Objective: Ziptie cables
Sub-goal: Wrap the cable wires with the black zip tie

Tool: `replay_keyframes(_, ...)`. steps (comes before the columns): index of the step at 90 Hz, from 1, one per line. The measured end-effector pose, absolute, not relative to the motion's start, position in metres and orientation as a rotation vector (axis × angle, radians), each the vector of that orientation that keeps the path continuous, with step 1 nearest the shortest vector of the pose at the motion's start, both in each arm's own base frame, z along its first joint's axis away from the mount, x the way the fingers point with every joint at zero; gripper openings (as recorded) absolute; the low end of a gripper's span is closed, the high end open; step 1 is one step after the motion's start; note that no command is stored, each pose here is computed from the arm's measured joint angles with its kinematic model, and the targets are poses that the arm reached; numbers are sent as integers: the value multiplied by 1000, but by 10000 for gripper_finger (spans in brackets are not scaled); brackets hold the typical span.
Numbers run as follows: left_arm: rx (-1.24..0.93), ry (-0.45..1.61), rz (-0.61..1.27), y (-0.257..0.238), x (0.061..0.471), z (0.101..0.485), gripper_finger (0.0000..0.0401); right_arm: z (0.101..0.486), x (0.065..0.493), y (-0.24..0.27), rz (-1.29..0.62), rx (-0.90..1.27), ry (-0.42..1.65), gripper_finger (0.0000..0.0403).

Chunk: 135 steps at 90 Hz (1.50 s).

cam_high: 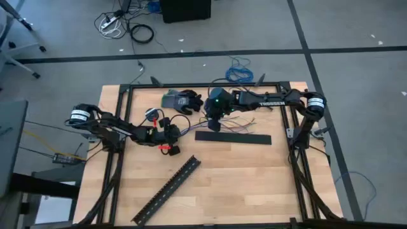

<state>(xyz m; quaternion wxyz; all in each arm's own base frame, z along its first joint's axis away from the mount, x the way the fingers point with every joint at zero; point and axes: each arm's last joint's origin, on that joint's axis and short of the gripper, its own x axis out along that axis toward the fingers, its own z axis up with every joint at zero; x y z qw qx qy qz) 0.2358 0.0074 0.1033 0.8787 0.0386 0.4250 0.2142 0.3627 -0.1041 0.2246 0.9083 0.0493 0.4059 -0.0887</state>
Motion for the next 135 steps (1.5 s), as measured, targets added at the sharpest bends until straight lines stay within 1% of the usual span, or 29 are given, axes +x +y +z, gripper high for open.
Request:
replay_keyframes(12, 63, 884, 454, 7, 236, 103, 0, 220, 357, -103, -218, 101, 911, 0)
replay_keyframes(24, 59, 890, 453, 7, 235, 103, 0, 212, 352, -100, -230, 94, 920, 0)
replay_keyframes(41, 11, 901, 476, 7, 233, 101, 0, 204, 332, -102, -280, 128, 883, 0)
replay_keyframes(52, -7, 900, 477, 7, 233, 101, 0, 208, 319, -100, -294, 141, 802, 0)
replay_keyframes(63, -31, 898, 475, 7, 233, 101, 0, 208, 304, -95, -299, 154, 784, 0)
replay_keyframes(89, -25, 877, 452, 6, 240, 106, 5, 202, 295, -92, -305, 167, 745, 0)
replay_keyframes(99, -7, 874, 429, 6, 244, 109, 32, 201, 295, -90, -301, 165, 737, 0)
replay_keyframes(113, 13, 856, 371, 4, 254, 117, 106, 201, 295, -90, -301, 164, 730, 0)
replay_keyframes(125, 49, 763, 347, 3, 276, 140, 170, 202, 296, -90, -288, 172, 712, 0)
replay_keyframes(135, 93, 692, 365, 4, 292, 161, 201, 202, 296, -90, -287, 178, 711, 0)
